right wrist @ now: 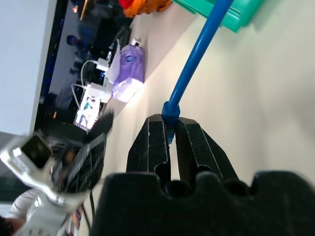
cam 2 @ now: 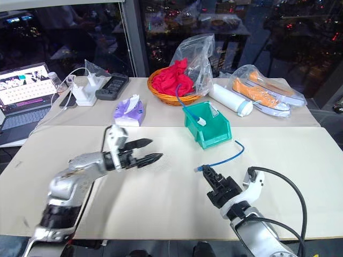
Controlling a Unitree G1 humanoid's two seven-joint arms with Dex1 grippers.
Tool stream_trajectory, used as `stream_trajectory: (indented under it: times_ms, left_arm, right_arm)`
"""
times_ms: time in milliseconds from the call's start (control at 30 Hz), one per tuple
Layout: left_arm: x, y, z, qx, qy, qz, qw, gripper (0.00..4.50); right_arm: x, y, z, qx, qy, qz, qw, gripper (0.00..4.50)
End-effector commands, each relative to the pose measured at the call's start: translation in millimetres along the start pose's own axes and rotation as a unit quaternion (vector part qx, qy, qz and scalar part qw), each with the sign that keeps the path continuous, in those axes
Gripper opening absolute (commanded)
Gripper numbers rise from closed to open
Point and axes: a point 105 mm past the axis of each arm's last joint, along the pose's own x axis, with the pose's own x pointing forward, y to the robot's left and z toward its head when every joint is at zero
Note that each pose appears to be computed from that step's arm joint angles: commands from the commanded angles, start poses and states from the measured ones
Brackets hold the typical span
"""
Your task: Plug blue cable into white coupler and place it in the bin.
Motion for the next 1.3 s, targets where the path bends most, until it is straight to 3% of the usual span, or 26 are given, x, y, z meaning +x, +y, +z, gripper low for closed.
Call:
stream_trajectory:
  times_ms: [33, 167, 333, 400, 567, 767, 933, 1167, 1267, 1300]
  left_arm:
    - [-28, -14, 5, 0.001, -0.023, 0.033, 0.999, 4.47]
    - [-69, -18, -10, -0.002, -0.045, 0.135, 0.99, 4.47]
    - [-138, -3, -39, 0.013, -0.039, 0.358, 0.933, 4.47]
    - [-150, 1, -45, 0.003, -0.045, 0.4, 0.916, 4.47]
    - [-156, 21, -68, -0.013, -0.042, 0.457, 0.888, 4.47]
    - [-153, 54, -69, -0.002, -0.051, 0.499, 0.865, 4.47]
    - [-152, 85, -72, 0.011, -0.042, 0.511, 0.858, 4.47]
    - [-141, 104, -84, 0.008, -0.02, 0.508, 0.861, 4.47]
    - [-141, 110, -87, 0.009, -0.014, 0.513, 0.858, 4.47]
    - [-144, 112, -90, 0.005, -0.012, 0.518, 0.855, 4.21]
  right_arm:
    - [2, 13, -3, -0.035, 0.024, 0.035, 0.998, 0.0]
    - [8, 15, -7, -0.05, 0.05, 0.049, 0.996, 0.0]
    - [20, 14, -4, -0.142, 0.079, 0.059, 0.985, 0.0]
    - [25, 18, -5, -0.199, 0.092, 0.07, 0.973, 0.0]
    - [34, 35, -7, -0.281, 0.096, 0.109, 0.949, 0.0]
    - [35, 45, -6, -0.322, 0.088, 0.128, 0.934, 0.0]
    - [27, 53, -4, -0.411, 0.108, 0.183, 0.887, 0.0]
    - [14, 51, -10, -0.514, 0.177, 0.261, 0.798, 0.0]
    - [13, 50, -9, -0.52, 0.179, 0.267, 0.791, 0.0]
    - [13, 49, -10, -0.52, 0.179, 0.267, 0.791, 0.0]
